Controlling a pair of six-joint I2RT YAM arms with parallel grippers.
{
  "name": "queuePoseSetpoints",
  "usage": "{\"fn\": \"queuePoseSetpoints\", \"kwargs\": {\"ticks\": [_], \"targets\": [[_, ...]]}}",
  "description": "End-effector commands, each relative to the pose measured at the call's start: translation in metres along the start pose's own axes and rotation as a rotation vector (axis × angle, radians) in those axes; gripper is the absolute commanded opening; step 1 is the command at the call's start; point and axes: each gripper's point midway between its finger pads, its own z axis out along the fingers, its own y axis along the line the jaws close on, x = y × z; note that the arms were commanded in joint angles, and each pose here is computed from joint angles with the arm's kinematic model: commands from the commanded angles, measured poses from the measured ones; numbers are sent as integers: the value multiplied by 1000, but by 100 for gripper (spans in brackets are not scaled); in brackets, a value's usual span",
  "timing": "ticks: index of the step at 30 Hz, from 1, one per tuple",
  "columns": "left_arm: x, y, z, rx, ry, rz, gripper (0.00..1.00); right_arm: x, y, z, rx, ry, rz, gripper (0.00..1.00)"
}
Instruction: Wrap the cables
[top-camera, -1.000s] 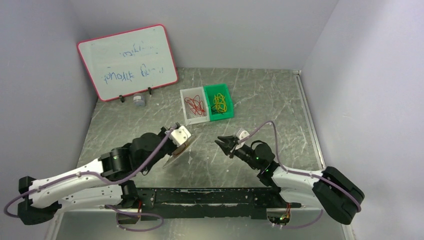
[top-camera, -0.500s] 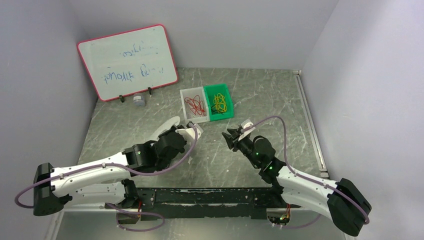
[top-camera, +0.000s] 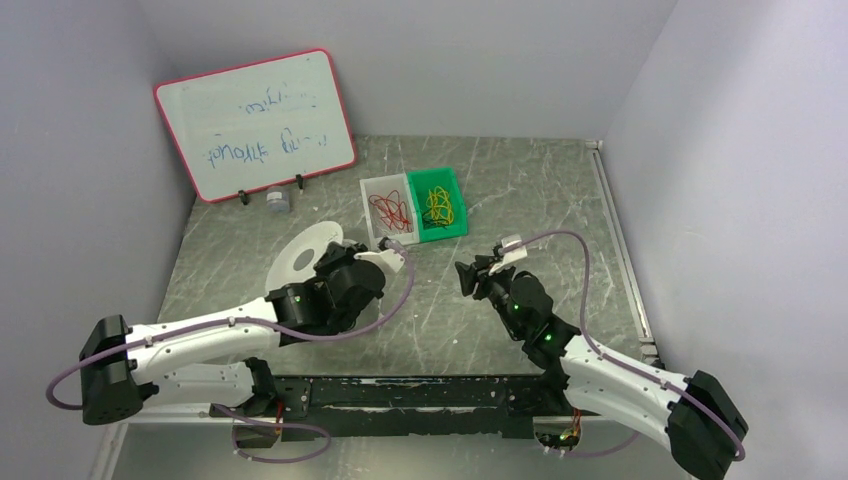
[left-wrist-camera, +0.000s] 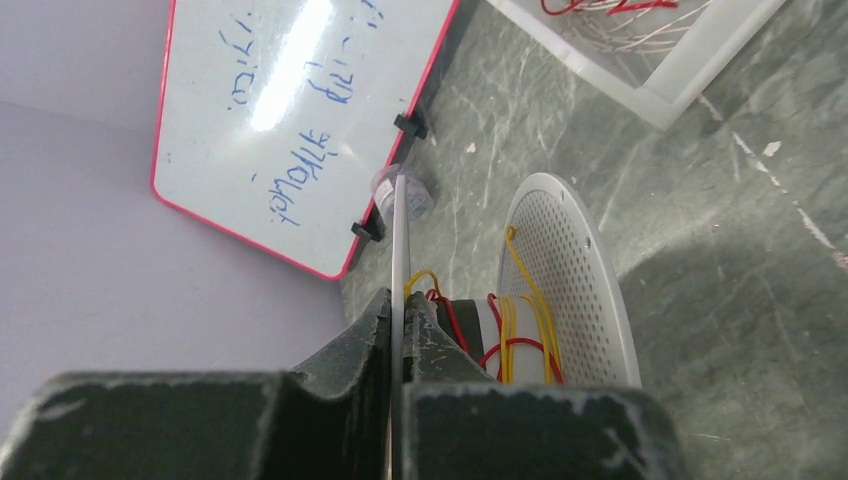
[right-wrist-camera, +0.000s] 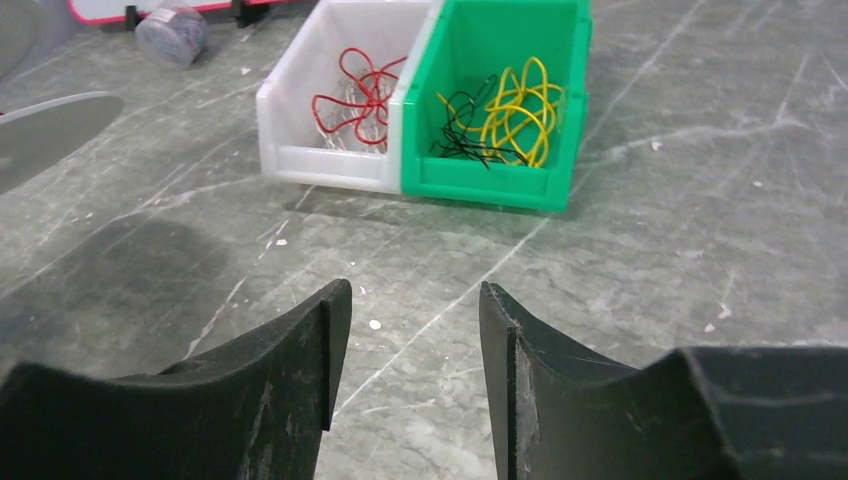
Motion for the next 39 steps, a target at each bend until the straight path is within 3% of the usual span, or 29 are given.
{"fn": "queuePoseSetpoints", "kwargs": {"ticks": [1, 12, 24, 39], "targets": [[7, 20, 5, -81, 64, 41, 7, -11, -12, 0, 90, -2, 72, 54], [65, 3, 51, -105, 358, 115, 7, -9, -9, -1, 87, 42, 80, 58], [118, 6, 102, -275, 692, 60, 7, -7, -11, -7, 82, 37, 88, 59], [132, -14, 125, -449, 849, 46, 8, 2, -6, -11, 43, 44, 103, 60]]}}
